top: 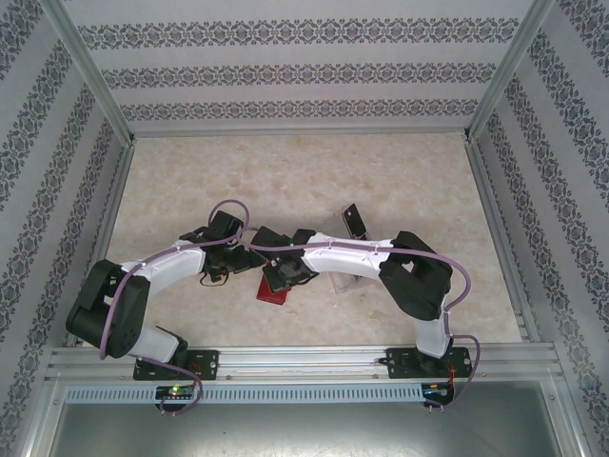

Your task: Put the credit cards into the card holder

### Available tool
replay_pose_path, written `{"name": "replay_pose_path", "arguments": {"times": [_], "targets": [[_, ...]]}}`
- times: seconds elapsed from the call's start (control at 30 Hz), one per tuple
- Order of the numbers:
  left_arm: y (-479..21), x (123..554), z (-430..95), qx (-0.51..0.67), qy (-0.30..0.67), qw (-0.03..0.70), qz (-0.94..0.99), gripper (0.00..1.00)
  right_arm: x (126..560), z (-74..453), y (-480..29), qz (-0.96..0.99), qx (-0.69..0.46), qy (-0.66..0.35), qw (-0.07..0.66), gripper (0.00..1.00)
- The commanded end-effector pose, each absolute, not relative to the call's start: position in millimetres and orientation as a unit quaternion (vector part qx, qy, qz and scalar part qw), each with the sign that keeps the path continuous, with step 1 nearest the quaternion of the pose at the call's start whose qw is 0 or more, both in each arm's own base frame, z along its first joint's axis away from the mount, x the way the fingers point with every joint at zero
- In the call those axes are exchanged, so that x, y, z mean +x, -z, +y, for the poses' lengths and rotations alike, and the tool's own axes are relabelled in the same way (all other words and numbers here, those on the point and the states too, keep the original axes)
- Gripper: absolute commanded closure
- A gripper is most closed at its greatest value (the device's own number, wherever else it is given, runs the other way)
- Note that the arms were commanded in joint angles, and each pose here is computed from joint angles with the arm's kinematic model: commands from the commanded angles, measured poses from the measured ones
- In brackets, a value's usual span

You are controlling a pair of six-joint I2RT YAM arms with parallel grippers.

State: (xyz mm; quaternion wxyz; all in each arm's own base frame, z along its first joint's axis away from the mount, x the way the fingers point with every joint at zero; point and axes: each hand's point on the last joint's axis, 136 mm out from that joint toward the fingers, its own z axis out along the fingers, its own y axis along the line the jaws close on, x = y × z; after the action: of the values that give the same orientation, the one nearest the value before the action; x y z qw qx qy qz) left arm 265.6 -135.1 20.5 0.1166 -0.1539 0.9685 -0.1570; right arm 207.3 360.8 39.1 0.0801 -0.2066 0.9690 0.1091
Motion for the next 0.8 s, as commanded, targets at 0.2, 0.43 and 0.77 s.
{"name": "replay_pose_path", "arguments": {"times": [0.2, 0.43, 0.77], "targets": [[11.6, 236.0, -148.3, -0.137, 0.172, 0.05, 0.974, 0.0, 213.4, 368.5, -51.5, 0.963, -0.222, -0.113, 0.104, 1.0], [11.9, 235.8, -149.7, -0.134, 0.174, 0.048, 0.974, 0.0, 215.5, 372.9, -53.9, 0.961, -0.224, -0.119, 0.111, 1.0], [13.9, 235.6, -152.6, -0.134, 0.175, 0.043, 0.974, 0.0, 217.3, 378.7, -43.6, 0.961, -0.229, -0.116, 0.105, 1.0]]}}
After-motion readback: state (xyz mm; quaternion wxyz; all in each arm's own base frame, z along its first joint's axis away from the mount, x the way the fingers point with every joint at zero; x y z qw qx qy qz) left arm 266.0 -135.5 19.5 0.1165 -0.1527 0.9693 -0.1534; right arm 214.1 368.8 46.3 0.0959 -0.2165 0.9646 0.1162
